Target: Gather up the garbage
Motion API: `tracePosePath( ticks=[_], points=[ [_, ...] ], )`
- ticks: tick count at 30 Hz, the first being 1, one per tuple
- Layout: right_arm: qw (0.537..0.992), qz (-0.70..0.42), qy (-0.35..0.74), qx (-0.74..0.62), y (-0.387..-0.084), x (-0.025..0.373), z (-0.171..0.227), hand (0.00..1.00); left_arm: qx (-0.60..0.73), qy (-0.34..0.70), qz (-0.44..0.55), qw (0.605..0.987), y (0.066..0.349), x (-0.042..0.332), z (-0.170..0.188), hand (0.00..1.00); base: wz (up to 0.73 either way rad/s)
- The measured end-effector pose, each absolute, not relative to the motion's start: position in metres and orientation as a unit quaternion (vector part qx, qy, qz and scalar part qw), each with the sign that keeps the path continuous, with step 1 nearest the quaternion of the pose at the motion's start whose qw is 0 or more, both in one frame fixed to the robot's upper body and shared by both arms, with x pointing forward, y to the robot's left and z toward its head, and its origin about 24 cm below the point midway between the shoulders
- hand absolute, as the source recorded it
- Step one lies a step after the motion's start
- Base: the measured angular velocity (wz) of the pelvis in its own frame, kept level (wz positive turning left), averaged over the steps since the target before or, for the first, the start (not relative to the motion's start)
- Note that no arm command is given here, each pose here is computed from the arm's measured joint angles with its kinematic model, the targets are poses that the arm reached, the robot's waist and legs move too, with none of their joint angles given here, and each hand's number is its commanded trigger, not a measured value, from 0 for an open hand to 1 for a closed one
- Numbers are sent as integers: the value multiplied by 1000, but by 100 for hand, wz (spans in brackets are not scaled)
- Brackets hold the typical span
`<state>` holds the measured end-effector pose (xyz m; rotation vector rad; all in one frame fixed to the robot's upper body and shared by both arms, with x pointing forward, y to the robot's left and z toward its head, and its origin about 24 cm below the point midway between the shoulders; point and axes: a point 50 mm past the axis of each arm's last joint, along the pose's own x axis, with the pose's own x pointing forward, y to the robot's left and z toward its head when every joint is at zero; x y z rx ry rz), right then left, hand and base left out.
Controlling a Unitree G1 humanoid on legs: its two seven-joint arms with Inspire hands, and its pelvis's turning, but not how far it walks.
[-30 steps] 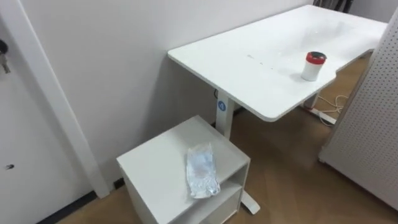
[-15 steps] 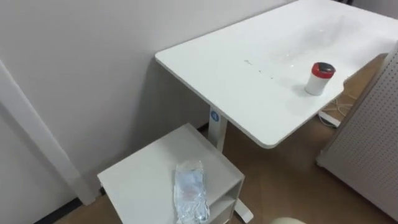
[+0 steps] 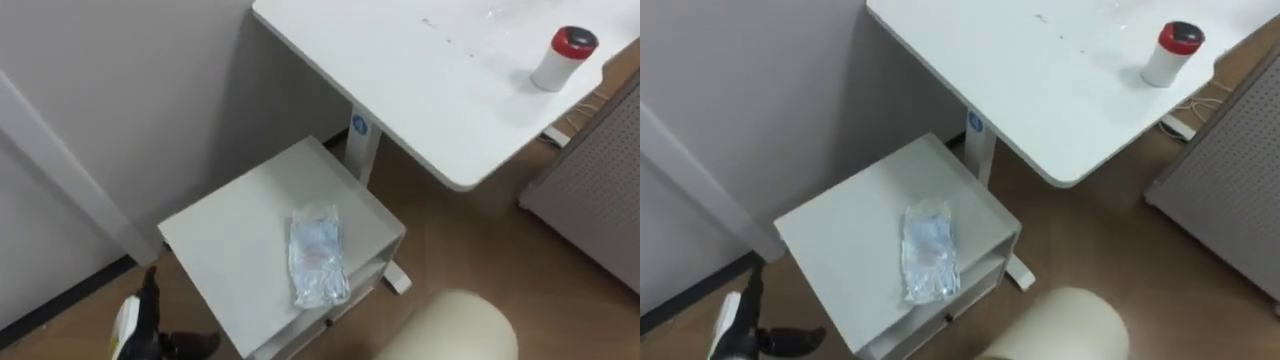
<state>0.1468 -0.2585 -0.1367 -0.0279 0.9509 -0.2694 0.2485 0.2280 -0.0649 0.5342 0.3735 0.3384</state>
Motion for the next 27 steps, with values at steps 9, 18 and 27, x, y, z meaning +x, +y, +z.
tracePosePath(
  ticks=[9, 18, 27],
  points=[
    [889, -166, 425, 25, -272, 163, -126, 100, 272, 123, 217, 929, 227, 276, -39, 0, -17],
    [887, -187, 420, 33, -270, 171, -123, 100, 305, 29, 249, 919, 229, 303, -3, 0, -13],
    [892, -184, 411, 38, -263, 179, -121, 100, 319, -16, 237, 917, 218, 320, 17, 0, -3]
  ],
)
